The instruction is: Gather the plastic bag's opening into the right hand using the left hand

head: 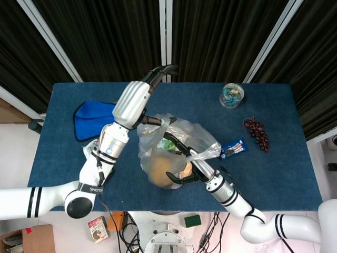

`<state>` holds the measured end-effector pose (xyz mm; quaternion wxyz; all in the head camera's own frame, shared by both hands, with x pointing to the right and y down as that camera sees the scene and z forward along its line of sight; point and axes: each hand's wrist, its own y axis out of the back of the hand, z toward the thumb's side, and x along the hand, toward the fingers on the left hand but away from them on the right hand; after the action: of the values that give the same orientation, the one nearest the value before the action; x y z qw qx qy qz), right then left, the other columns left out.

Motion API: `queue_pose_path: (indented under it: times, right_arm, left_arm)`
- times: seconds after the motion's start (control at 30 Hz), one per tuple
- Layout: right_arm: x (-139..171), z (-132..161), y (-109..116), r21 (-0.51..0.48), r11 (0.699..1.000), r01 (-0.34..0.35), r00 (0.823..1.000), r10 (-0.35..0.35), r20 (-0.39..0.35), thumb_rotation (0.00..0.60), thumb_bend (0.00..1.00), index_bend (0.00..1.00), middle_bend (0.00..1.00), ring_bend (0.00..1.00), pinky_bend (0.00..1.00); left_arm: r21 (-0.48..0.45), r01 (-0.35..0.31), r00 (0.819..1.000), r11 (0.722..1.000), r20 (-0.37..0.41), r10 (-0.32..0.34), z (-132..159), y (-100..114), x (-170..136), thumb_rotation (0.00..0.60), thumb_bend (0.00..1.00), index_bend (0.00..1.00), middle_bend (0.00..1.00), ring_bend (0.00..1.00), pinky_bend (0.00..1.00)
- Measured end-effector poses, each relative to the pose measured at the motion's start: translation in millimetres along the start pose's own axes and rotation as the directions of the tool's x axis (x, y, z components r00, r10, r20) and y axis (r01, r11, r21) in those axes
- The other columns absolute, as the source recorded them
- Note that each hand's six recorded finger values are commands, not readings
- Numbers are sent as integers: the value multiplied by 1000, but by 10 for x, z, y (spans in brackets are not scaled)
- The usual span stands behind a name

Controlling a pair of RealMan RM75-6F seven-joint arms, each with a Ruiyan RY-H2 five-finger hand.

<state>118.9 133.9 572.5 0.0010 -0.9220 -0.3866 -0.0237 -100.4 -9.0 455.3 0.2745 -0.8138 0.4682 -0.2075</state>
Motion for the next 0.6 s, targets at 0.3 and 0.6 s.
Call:
queue_pose_path:
  times: [0.3, 0.6]
  right_arm:
    - [-185, 59, 110, -2, 999, 34, 999, -34, -17, 600, 402, 0, 0, 0, 0]
    - [-264, 36, 142, -14, 999, 34, 999, -34, -7, 600, 402, 0, 0, 0, 0]
  left_arm:
    - [13, 26, 1000, 1000, 8, -26, 29, -49, 11, 599, 0, 98, 203, 103, 202]
    - [12, 59, 998, 998, 18, -59, 46, -126, 6, 594, 0, 98, 204, 103, 186]
